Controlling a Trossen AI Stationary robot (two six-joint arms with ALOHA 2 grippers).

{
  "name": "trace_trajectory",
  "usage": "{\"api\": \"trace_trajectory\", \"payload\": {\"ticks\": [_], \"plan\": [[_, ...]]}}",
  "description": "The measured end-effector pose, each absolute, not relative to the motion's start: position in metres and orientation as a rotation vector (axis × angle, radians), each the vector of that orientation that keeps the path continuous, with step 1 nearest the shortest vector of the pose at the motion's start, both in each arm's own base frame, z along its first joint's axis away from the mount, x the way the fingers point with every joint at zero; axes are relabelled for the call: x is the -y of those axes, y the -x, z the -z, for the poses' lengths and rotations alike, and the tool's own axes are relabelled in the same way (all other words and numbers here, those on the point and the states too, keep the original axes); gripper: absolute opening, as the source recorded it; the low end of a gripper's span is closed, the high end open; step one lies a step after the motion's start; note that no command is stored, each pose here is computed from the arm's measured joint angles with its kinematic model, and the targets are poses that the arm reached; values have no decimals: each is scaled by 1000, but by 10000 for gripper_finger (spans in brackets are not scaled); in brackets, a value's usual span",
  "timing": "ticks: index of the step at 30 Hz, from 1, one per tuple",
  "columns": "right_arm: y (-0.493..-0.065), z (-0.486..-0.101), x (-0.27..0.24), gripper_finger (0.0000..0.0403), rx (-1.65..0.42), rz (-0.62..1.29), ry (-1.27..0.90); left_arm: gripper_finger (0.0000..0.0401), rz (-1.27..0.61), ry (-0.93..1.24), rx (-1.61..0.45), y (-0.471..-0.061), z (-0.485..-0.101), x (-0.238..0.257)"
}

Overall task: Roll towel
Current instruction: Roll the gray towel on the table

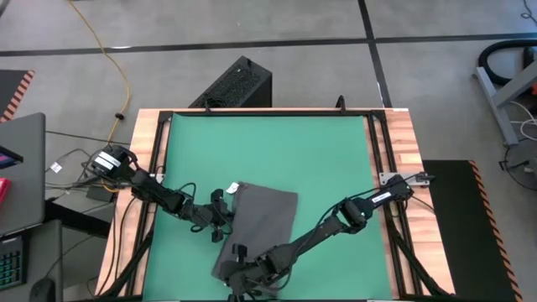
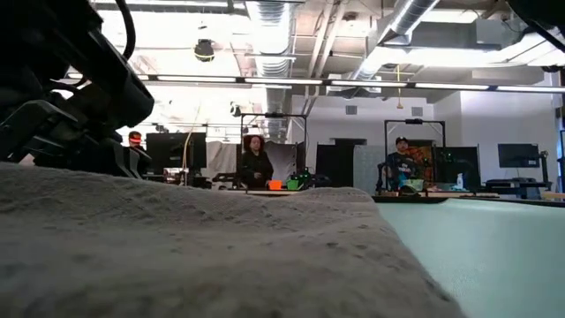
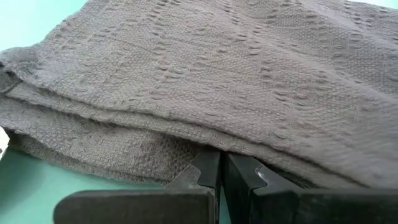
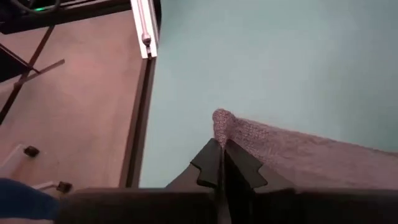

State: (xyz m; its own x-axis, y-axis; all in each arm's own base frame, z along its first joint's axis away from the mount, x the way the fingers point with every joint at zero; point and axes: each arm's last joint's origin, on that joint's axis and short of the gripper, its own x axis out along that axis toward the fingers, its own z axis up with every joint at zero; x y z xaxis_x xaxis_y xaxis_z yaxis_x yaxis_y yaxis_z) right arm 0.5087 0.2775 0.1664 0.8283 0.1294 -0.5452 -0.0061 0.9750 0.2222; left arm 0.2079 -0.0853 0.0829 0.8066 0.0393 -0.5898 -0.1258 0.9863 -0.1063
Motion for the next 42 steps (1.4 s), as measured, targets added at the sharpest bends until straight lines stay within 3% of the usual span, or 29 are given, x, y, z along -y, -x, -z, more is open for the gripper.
{"api": "trace_trajectory", "payload": {"ticks": [8, 15, 19, 26, 30, 36, 40, 42], "plan": [[-512, -166, -271, 89, -600, -81, -220, 0, -82, 154, -628, -208, -83, 86], [-511, -167, -273, 188, -614, -94, -276, 0, -68, 192, -582, -208, -96, 86], [-508, -191, -273, 205, -595, -103, -283, 0, -73, 209, -540, -205, -113, 83], [-471, -249, -262, 187, -736, -76, -152, 0, -85, 104, -504, -191, -158, 76], [-444, -265, -259, 164, -856, 5, -84, 0, -29, 169, -405, -185, -182, 75], [-420, -253, -287, 85, -880, 121, -42, 0, 44, 192, -367, -186, -183, 87], [-408, -243, -291, 17, -843, 312, -80, 0, 100, 196, -346, -199, -170, 102], [-401, -236, -289, 13, -831, 435, -77, 0, 85, 179, -377, -207, -161, 106]]}}
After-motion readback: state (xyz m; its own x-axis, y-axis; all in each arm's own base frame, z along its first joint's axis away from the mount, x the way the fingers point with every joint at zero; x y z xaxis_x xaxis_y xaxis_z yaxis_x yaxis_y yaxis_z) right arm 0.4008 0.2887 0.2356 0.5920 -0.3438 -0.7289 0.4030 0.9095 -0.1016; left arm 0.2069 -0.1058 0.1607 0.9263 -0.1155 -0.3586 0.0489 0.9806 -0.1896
